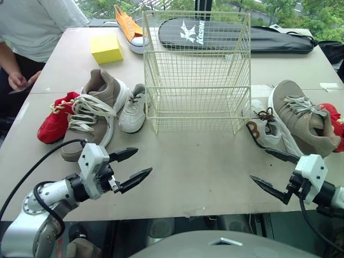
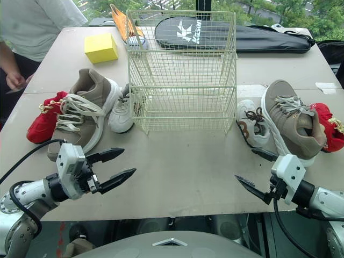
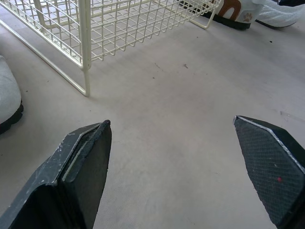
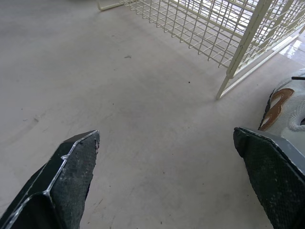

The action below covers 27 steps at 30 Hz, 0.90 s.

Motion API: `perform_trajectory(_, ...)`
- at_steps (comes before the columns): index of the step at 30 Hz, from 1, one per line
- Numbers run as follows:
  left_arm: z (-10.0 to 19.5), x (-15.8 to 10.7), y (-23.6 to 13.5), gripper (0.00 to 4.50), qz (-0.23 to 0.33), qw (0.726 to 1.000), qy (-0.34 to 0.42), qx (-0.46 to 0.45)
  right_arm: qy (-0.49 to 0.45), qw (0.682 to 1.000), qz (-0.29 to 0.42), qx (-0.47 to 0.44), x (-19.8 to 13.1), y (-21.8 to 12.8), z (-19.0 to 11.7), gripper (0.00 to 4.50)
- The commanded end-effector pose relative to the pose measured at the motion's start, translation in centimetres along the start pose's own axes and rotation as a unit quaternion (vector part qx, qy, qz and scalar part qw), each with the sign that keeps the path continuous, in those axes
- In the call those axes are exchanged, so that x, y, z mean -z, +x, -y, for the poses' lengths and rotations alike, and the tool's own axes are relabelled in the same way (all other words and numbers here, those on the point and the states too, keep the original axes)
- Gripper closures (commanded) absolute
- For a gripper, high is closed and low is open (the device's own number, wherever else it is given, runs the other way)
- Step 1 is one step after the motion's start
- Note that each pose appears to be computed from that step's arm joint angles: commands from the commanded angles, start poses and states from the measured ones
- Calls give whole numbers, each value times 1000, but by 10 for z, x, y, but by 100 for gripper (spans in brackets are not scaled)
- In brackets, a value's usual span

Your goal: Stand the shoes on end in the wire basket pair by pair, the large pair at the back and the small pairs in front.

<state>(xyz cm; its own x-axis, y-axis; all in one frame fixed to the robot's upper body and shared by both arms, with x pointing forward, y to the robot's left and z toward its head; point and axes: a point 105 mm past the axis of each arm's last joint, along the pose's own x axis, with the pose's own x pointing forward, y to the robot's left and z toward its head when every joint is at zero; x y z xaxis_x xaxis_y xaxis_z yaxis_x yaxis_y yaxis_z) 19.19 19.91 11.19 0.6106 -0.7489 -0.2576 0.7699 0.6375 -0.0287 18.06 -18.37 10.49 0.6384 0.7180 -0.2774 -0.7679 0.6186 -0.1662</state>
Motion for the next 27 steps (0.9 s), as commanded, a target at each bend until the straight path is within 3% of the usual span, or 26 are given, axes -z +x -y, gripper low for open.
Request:
perform_trajectory(1, 3, -21, 4, 4, 31, 999, 15, 16, -22, 999, 40, -6, -25, 6, 2, 0)
perform_trajectory(4, 14, -50, 13, 4, 82, 995, 28, 50, -34, 996, 70, -47, -53, 17, -3, 0)
perform_trajectory(14, 38, -87, 20, 4, 110, 985, 78, 107, -110, 988, 18, -106, -117, 45, 17, 0)
perform_trajectory(19, 43, -88, 24, 4, 107, 985, 83, 108, -134, 981, 1, -139, -124, 68, 27, 0)
perform_trajectory(24, 45, -90, 28, 4, 116, 984, 90, 98, -177, 969, -49, -165, -108, 97, 41, 0)
perform_trajectory(25, 46, -90, 29, 0, 117, 984, 89, 97, -183, 966, -56, -173, -105, 102, 42, 54)
perform_trajectory(26, 47, -89, 29, 0, 117, 984, 88, 97, -186, 964, -61, -179, -102, 106, 42, 73)
perform_trajectory(27, 48, -88, 29, 0, 117, 985, 88, 96, -186, 963, -64, -185, -100, 110, 42, 136)
